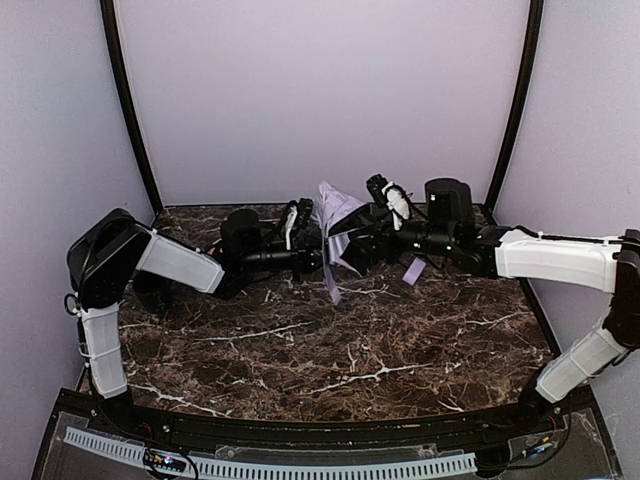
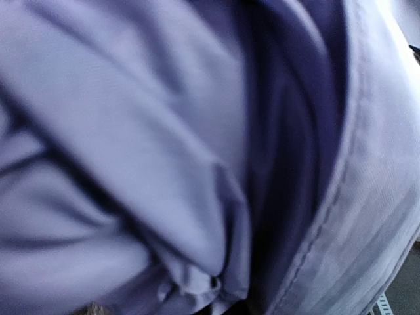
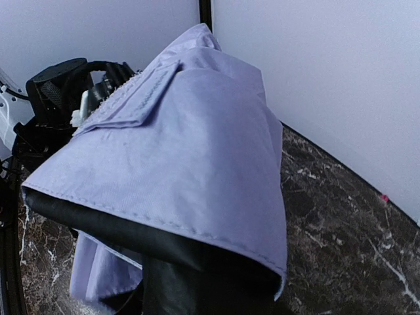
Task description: Put away the umbrella
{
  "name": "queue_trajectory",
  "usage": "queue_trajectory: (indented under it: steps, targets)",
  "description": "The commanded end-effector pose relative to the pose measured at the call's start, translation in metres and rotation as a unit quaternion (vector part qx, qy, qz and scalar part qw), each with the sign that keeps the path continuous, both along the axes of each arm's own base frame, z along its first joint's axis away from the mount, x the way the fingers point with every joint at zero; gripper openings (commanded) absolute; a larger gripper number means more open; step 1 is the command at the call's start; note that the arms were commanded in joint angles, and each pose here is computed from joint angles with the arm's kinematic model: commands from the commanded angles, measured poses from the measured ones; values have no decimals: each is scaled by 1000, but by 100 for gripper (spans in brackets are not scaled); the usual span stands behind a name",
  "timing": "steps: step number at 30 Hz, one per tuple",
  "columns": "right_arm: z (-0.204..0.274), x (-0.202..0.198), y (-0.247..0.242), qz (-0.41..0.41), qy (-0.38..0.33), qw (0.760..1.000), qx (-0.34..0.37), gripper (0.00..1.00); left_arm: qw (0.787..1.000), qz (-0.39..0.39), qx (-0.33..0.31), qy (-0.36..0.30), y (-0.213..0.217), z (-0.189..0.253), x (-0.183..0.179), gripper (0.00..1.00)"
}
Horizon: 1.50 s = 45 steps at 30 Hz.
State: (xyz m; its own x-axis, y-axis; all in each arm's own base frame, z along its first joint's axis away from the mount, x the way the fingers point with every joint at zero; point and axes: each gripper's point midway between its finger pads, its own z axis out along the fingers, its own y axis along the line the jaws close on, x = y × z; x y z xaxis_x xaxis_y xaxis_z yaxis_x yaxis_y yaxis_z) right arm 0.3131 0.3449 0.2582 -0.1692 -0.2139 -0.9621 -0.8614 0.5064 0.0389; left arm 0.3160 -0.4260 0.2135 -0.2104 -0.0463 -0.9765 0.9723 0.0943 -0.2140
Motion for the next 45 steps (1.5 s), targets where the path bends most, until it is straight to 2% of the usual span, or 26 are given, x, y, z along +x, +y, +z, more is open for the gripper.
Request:
queue_trajectory:
  steps: [1,7,11,14,18,23,26,27,28,30,32,34,36,41,45]
  targets:
    - [-6,20,5,-46,18,997,63,0,989,-24,62,134,-3,-65,-13,0]
    - [-88,61,18,-109,112,987,37,0,973,-18,31,230,-9,-102,6,0]
    - [-123,80,13,-159,138,978,4,0,964,-20,47,260,-19,-125,5,0]
    - [-133,83,16,-156,151,976,-10,8,953,3,73,296,-15,-152,11,0]
    - [-152,74,24,-121,199,972,-41,25,944,14,93,316,-13,-170,15,0]
    - [-166,72,17,-102,275,955,-39,35,927,34,138,347,-11,-198,19,0]
    - [-158,64,23,-70,280,957,-24,37,919,55,153,359,-9,-207,26,0]
    - [-155,63,25,-64,280,958,-20,35,917,58,159,363,-10,-210,28,0]
    - [-153,62,26,-58,279,958,-16,24,914,58,162,367,-12,-212,30,0]
    - [-149,63,26,-59,270,961,-11,9,910,52,168,375,-15,-218,31,0]
    - [-142,66,25,-59,253,966,-2,1,915,29,156,372,-20,-210,27,0]
    - [-117,69,25,-54,222,973,23,0,929,1,126,349,-23,-186,22,0]
    - [-94,68,23,-45,183,981,38,0,949,-26,92,299,-24,-155,13,0]
    - [-44,45,13,11,33,999,40,0,978,-57,44,196,-17,-103,-2,0]
    - [-4,14,-2,63,-73,995,33,0,992,-66,3,105,-3,-55,-19,10]
